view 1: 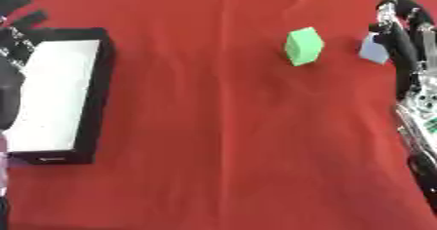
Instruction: Pick up the objects with one hand, pass them to the other hand, and then place them into the box on the other side of the table.
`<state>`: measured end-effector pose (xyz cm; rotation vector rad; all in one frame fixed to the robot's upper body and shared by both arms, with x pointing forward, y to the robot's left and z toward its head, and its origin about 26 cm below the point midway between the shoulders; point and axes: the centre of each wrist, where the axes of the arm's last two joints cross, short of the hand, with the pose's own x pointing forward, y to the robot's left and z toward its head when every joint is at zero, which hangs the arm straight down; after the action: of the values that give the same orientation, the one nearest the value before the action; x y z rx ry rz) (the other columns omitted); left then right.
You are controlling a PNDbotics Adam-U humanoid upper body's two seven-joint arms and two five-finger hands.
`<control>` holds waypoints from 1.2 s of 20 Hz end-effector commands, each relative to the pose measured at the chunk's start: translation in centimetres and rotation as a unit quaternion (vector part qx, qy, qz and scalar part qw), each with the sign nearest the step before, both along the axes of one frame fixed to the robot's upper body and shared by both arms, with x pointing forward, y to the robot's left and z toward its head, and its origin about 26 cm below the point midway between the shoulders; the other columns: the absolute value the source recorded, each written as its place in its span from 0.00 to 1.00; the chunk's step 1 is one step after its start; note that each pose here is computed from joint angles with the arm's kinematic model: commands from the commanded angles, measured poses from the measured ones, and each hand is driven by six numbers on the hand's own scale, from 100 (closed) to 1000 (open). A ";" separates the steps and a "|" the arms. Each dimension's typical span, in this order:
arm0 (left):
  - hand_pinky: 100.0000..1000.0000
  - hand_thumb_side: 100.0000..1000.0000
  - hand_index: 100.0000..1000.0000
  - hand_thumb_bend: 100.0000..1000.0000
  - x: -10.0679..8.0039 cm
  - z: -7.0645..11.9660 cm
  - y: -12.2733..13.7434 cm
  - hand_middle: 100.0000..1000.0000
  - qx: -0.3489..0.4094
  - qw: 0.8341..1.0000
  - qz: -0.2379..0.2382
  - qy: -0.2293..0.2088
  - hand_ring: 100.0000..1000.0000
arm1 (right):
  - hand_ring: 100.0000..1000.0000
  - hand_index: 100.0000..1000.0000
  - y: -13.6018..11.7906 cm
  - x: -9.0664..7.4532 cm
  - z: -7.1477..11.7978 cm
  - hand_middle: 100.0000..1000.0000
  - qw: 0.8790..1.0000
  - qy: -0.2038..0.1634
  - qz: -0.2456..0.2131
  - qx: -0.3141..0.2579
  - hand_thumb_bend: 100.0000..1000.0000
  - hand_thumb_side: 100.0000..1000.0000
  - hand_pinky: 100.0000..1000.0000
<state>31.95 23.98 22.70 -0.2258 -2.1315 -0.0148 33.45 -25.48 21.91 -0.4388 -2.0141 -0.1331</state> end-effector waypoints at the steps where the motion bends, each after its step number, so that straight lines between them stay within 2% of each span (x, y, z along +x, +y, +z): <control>1: 0.83 0.92 0.73 0.13 -0.2 0.6 0.2 0.78 0.004 1.000 0.001 -0.011 0.79 | 0.69 0.87 0.0 -0.2 0.8 0.82 1.000 -0.015 0.002 -0.007 0.00 0.61 0.76; 9: 0.83 0.92 0.73 0.13 -0.2 0.5 0.1 0.78 0.001 1.000 -0.001 -0.010 0.79 | 0.70 0.87 -0.8 -0.2 1.5 0.82 0.999 -0.030 -0.018 -0.007 0.00 0.61 0.76; 11: 0.83 0.92 0.73 0.13 -0.2 0.4 0.1 0.78 0.003 1.000 -0.001 -0.008 0.79 | 0.72 0.88 -1.5 -0.1 2.0 0.84 0.999 -0.027 -0.030 -0.023 0.00 0.61 0.77; 13: 0.83 0.92 0.73 0.13 -0.1 0.3 0.2 0.78 0.005 1.000 0.002 -0.006 0.79 | 0.74 0.90 -2.4 0.1 2.7 0.85 0.998 -0.011 -0.036 -0.049 0.00 0.64 0.77; 14: 0.83 0.92 0.73 0.13 -0.1 0.3 0.3 0.78 0.006 1.000 0.003 -0.005 0.79 | 0.75 0.90 -2.9 0.2 3.2 0.86 0.997 -0.001 -0.038 -0.061 0.00 0.80 0.78; 15: 0.83 0.92 0.73 0.13 -0.1 0.3 0.3 0.78 0.007 1.000 0.004 -0.005 0.79 | 0.75 0.91 -3.5 0.2 3.6 0.86 0.996 0.008 -0.041 -0.073 0.00 0.66 0.78; 24: 0.83 0.92 0.73 0.13 -0.2 -0.1 0.7 0.78 0.017 1.000 0.009 0.002 0.79 | 0.80 0.92 -8.1 1.5 8.5 0.90 0.982 0.102 -0.050 -0.153 0.00 0.71 0.80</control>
<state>31.96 24.26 22.08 -0.2113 -2.1092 -0.0135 35.27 -32.43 28.88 -0.6716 -1.8232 0.1331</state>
